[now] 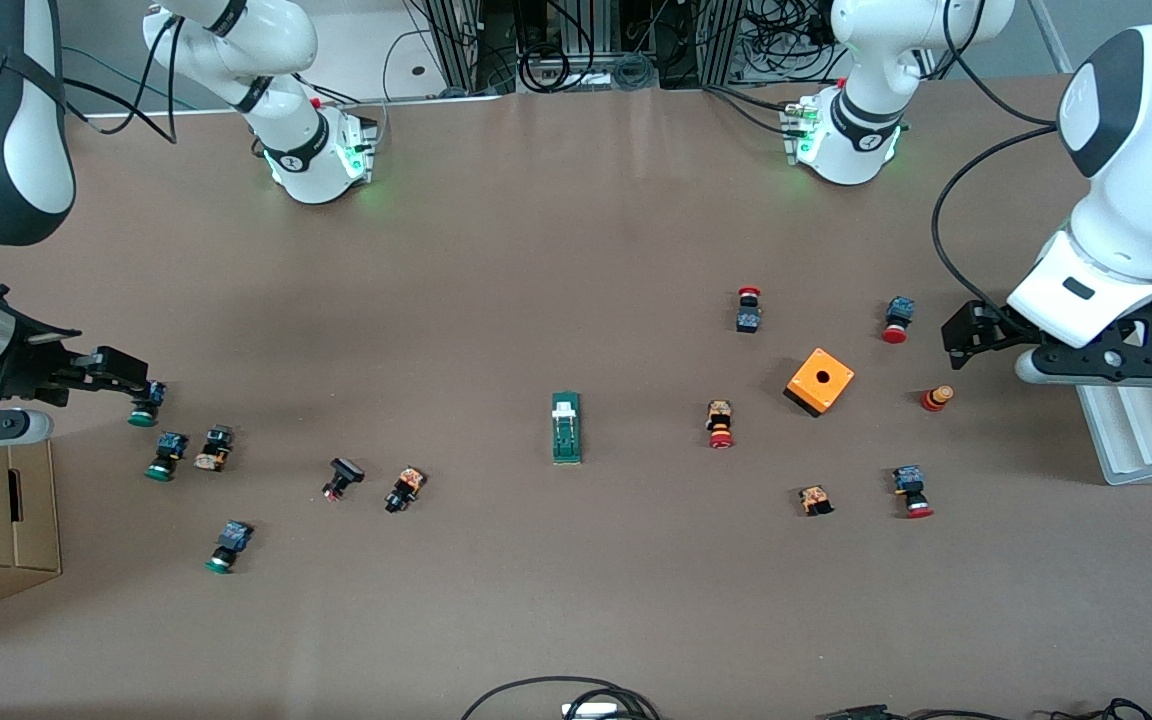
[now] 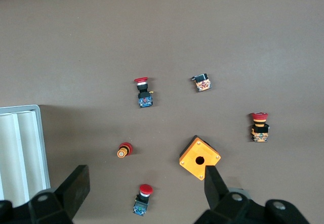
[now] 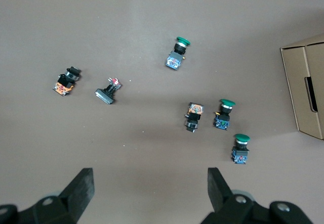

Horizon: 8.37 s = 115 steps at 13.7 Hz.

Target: Close load switch with both arms

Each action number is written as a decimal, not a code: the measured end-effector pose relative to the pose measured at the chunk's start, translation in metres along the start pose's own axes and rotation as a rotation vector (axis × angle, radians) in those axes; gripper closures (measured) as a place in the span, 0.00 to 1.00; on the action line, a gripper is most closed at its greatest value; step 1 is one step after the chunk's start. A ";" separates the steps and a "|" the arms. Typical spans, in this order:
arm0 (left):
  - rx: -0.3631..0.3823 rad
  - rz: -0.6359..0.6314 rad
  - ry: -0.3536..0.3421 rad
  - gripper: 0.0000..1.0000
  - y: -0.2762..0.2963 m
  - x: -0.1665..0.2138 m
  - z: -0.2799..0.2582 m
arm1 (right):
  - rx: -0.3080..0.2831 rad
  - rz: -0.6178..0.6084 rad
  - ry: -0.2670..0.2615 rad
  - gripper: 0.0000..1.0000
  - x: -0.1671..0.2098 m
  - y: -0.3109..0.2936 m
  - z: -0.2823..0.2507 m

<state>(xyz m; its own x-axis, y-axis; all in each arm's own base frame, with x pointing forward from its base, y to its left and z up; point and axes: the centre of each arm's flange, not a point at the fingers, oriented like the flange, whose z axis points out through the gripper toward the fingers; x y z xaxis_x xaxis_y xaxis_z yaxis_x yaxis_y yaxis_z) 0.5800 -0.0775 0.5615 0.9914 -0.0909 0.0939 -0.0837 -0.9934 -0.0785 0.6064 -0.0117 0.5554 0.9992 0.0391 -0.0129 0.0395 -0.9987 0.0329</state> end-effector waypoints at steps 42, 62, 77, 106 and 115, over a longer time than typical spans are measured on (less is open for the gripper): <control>-0.061 -0.349 0.126 0.00 0.354 -0.129 -0.001 | 0.027 -0.201 -0.198 0.00 -0.010 -0.114 0.046; -0.123 -0.362 0.388 0.00 0.544 -0.233 0.120 | 0.111 -0.181 -0.100 0.00 0.025 -0.127 0.083; 0.013 -0.255 0.845 0.00 0.574 -0.271 0.308 | 0.223 -0.107 -0.190 0.03 0.018 -0.129 0.096; 0.013 -0.176 1.083 0.00 0.549 -0.277 0.432 | 0.158 0.250 -0.181 0.05 -0.023 -0.326 0.171; 0.007 -0.183 1.096 0.00 0.553 -0.274 0.433 | 0.050 -0.076 -0.057 0.05 -0.041 -0.383 0.194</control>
<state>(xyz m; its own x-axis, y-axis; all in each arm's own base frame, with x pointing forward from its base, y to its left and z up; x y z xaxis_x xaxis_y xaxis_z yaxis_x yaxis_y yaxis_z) 0.3053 -0.5720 0.0627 0.3630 0.0413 0.9309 0.0590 -0.9980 0.0213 0.5482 0.3627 0.3497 0.9909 0.1145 -0.0706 0.1134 -0.9933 -0.0200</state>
